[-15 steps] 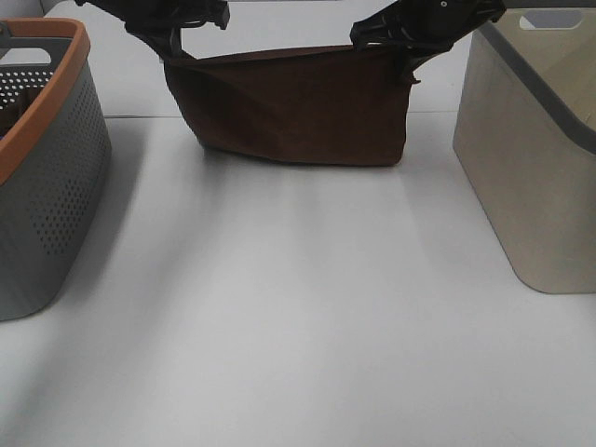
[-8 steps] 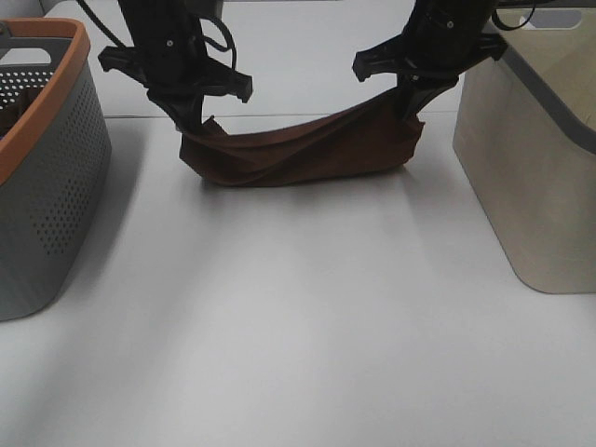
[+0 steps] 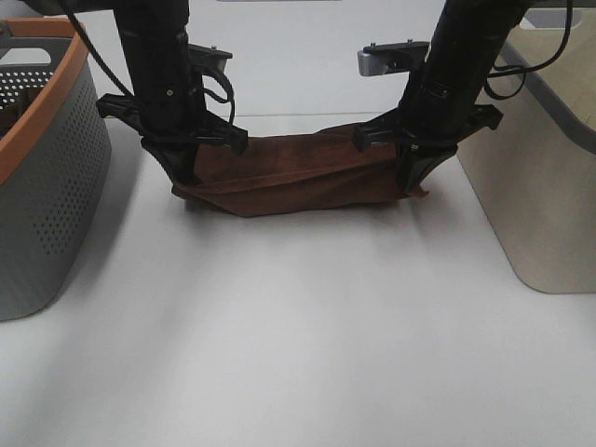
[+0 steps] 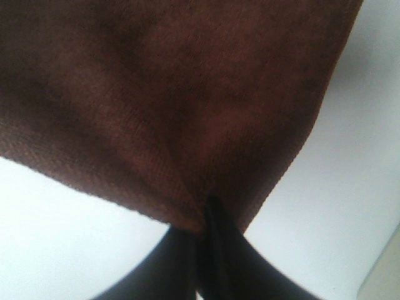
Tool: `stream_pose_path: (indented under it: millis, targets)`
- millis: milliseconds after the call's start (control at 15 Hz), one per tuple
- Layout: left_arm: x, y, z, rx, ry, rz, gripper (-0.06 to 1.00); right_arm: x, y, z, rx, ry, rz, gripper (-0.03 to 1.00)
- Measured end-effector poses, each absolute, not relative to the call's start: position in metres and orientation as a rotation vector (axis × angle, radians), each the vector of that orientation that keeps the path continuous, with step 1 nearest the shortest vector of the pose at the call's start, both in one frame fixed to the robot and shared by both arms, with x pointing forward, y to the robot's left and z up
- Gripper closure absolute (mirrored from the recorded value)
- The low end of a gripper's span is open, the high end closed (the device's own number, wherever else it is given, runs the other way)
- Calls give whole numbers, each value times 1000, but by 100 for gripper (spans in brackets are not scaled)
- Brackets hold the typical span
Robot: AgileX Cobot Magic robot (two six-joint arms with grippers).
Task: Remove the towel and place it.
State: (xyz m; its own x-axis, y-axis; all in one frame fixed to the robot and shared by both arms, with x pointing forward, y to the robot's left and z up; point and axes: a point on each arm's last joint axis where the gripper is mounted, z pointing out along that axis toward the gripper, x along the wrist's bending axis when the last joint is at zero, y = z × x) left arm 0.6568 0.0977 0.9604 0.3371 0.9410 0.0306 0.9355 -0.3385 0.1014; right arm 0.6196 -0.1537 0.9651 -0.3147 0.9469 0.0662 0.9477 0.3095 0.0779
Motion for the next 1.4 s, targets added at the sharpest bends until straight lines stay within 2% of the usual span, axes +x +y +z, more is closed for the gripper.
stream_pose_path:
  millis: [200,467,600,733,933,1067,1200,1400]
  targets:
    - [642,104,957,2544,1795,74,94,610,-154,954,-1806,-2486,-113,97]
    - [622,105,932,2562,1866,-119,94,602,-155,954,-1766,-2443,-24,97]
    - [618,101,929,2576,1859,-132,93,601,-155,954,-1761,-2432,-11,95]
    - [613,95,929,2597,1836,-134,83,599,-155,954,-1750,-2420,7,90]
    - [606,83,929,2628,1797,-137,49,595,-155,955,-1726,-2392,55,67]
    - [606,82,929,2631,1793,-135,33,591,-153,956,-1686,-2352,64,48]
    - [605,82,933,2626,1787,-126,29,589,-150,957,-1645,-2340,36,39]
    - [606,88,954,2625,1759,-14,29,588,-149,960,-1637,-2339,21,37]
